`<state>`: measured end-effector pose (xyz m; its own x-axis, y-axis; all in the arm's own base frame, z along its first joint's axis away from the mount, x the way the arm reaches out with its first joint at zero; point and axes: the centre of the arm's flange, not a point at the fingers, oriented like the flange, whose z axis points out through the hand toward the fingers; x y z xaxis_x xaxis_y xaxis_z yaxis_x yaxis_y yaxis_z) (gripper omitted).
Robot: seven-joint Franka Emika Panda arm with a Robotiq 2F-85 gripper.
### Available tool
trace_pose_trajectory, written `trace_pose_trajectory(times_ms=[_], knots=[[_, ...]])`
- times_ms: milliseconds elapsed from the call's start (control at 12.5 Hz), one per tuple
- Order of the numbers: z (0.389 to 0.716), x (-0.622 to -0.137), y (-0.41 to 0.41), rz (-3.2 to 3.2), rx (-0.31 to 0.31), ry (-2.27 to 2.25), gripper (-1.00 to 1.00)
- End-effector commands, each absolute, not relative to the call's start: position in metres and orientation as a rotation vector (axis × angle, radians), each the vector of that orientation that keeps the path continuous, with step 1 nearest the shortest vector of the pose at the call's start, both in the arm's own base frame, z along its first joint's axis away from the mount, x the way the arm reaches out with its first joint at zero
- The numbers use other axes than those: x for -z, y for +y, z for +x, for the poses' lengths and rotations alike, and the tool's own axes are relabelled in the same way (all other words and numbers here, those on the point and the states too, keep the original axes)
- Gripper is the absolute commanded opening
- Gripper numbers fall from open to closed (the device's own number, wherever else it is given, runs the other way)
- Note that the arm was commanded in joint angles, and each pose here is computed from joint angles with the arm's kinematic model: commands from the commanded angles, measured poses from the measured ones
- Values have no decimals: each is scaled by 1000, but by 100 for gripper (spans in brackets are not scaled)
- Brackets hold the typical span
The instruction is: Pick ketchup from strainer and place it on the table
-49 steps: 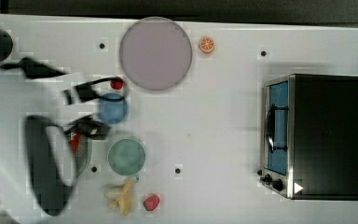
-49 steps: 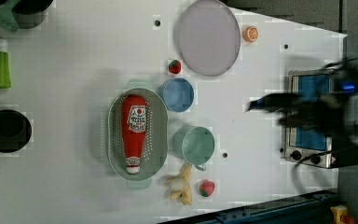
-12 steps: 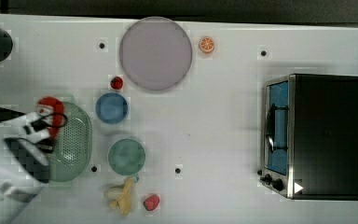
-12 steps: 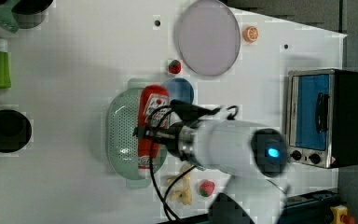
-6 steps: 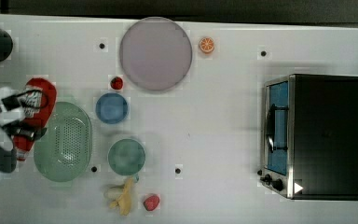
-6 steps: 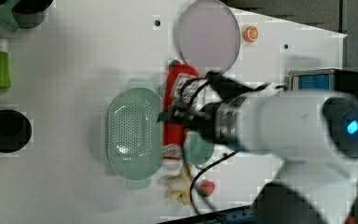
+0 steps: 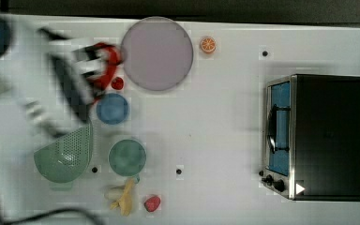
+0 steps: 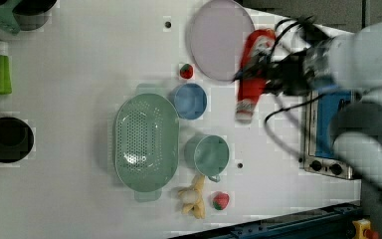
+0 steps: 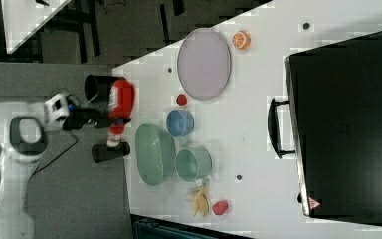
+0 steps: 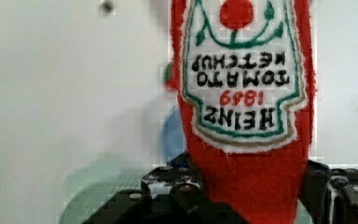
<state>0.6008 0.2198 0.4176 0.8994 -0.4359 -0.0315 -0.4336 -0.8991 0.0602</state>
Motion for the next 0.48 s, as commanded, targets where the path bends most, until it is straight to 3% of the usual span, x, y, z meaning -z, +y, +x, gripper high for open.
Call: trace_pose_trajectory(times_ms=[80,480], knots=[[637,-414,111,2969,56,-661,21],[642,-398,29,2950,112,-564,21]])
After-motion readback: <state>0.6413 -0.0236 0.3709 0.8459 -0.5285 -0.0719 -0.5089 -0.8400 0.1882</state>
